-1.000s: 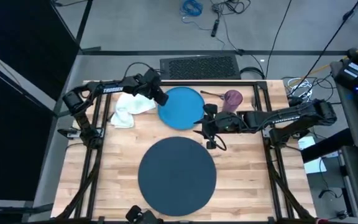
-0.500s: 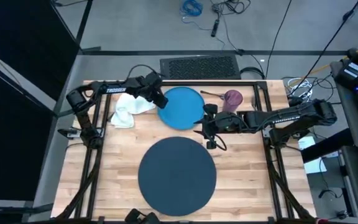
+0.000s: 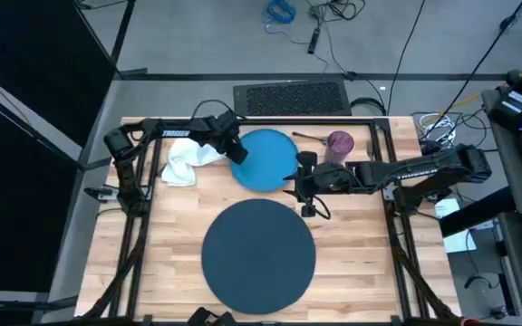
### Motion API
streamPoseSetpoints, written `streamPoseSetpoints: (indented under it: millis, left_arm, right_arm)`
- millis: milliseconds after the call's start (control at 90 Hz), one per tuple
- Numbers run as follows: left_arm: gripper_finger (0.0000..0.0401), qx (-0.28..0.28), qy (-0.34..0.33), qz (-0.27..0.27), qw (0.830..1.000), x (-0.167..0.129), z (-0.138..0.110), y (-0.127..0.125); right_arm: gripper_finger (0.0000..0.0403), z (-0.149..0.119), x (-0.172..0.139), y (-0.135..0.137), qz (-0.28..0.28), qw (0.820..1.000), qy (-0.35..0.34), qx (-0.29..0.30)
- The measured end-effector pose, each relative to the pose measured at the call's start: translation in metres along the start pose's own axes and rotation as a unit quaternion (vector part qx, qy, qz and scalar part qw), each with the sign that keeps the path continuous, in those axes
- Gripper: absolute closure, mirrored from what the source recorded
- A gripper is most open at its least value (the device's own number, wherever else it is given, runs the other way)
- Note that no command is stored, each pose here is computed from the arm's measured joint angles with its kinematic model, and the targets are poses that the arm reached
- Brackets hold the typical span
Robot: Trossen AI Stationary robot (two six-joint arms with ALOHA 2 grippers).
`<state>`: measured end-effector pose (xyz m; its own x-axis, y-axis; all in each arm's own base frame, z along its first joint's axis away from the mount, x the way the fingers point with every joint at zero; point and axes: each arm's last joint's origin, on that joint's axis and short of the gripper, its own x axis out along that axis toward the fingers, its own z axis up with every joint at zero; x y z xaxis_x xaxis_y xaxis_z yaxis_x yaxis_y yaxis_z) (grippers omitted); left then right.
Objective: Set table place
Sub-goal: Put the light blue plate on top of the blue table mat
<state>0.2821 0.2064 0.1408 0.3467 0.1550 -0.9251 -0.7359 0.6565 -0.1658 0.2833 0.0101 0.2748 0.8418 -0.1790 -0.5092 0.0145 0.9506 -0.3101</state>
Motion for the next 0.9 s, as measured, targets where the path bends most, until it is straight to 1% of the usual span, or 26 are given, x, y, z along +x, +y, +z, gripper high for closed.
streamPoseSetpoints:
  millis: [67,156,200,300,478,544,656,789,900]
  left_arm:
    - [0.0348,0.01,0.001,-0.004,1.0,0.0,0.0,0.0]
    - [0.0382,0.026,0.002,-0.017,1.0,0.0,0.0,-0.001]
    - [0.0392,0.034,0.002,-0.022,0.999,0.0,0.0,-0.002]
    - [0.0398,0.052,0.005,-0.024,0.998,0.0,0.0,-0.002]
    - [0.04,0.06,-0.005,-0.022,0.998,-0.009,0.004,-0.005]
    - [0.0401,0.069,-0.025,-0.025,0.997,-0.02,0.01,-0.007]
    - [0.0401,0.077,-0.064,-0.034,0.994,-0.045,0.02,-0.012]
    - [0.0401,0.081,-0.082,-0.057,0.992,-0.075,0.025,-0.017]
    - [0.0401,0.081,-0.076,-0.061,0.992,-0.097,0.02,-0.018]
  right_arm:
    - [0.0264,0.0,0.0,0.0,0.0,1.0,-0.001,0.0]
    - [0.0264,0.0,0.0,0.0,0.0,1.0,0.0,0.0]
    - [0.0264,0.0,0.0,0.0,0.0,1.0,0.0,0.0]
    - [0.0264,0.0,0.0,0.0,0.0,1.0,0.0,0.0]
    - [0.0264,0.0,0.0,0.0,0.0,1.0,0.0,0.0]
    - [0.0264,0.0,0.0,0.0,-0.001,1.0,0.0,0.0]
    - [0.0264,0.0,0.0,0.0,-0.002,1.0,0.0,0.0]
    - [0.0264,-0.001,0.0,-0.001,-0.005,1.0,0.007,-0.004]
    - [0.0264,-0.004,0.001,-0.003,-0.008,1.0,0.02,-0.008]
